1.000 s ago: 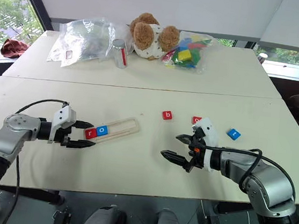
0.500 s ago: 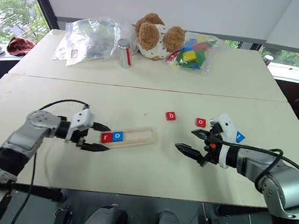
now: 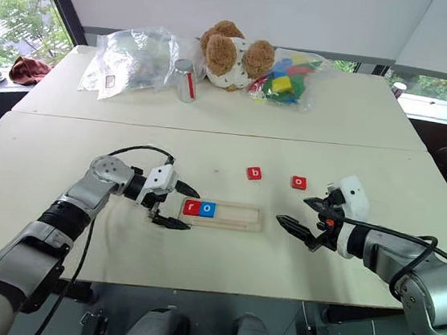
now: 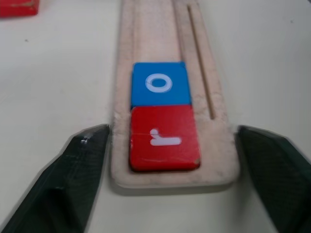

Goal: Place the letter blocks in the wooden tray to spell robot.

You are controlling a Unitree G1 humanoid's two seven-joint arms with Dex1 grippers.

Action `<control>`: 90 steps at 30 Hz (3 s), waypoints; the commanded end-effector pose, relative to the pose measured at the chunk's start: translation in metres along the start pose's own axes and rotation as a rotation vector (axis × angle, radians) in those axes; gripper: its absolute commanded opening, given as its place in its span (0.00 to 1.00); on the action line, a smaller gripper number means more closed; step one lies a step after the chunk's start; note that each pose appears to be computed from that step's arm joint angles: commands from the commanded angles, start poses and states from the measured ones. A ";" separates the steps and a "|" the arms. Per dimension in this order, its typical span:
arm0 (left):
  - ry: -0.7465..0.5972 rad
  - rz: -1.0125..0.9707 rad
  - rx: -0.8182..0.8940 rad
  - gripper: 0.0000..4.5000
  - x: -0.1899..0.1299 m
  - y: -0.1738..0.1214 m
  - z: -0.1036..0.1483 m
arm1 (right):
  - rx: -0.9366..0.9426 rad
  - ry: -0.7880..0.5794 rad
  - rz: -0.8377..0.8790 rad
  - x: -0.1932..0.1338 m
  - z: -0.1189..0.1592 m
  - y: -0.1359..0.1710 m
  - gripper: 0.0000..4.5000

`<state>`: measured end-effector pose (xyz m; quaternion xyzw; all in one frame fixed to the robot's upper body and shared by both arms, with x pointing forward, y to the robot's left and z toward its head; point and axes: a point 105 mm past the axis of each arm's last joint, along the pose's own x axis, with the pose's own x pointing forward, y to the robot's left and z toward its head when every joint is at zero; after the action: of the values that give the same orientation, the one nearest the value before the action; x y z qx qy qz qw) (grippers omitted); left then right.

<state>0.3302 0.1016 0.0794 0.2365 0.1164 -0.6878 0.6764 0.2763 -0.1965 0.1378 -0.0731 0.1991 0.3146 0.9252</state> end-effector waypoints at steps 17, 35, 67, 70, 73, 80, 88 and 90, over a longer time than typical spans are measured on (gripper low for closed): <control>-0.013 0.365 -0.103 0.99 -0.144 0.002 0.054 | 0.013 -0.117 -0.140 0.118 0.050 0.005 1.00; -0.025 0.540 -0.112 1.00 -0.135 -0.022 0.064 | 0.056 0.059 -0.251 0.154 0.025 0.007 0.49; -0.096 0.249 -0.037 1.00 -0.064 -0.008 0.074 | 0.422 0.092 -0.797 0.013 -0.041 0.007 0.49; -0.094 0.252 -0.042 1.00 -0.065 -0.009 0.073 | 0.429 0.097 -0.785 0.017 -0.042 0.007 0.80; -0.088 0.256 -0.045 1.00 -0.067 -0.010 0.072 | 0.405 0.084 -0.762 0.016 -0.037 0.008 0.98; -0.040 0.211 -0.037 1.00 -0.085 -0.011 0.071 | -0.037 -0.125 -0.426 -0.002 0.028 -0.013 0.98; 0.034 0.086 0.006 1.00 -0.090 -0.031 0.077 | -0.347 0.086 0.196 -0.029 -0.016 -0.026 0.98; 0.038 0.087 0.006 1.00 -0.091 -0.034 0.079 | -0.405 0.122 0.230 -0.027 -0.023 -0.037 0.98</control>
<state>0.2853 0.1460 0.1762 0.2469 0.1292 -0.6512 0.7059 0.2685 -0.2454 0.1261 -0.2182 0.2108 0.4182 0.8562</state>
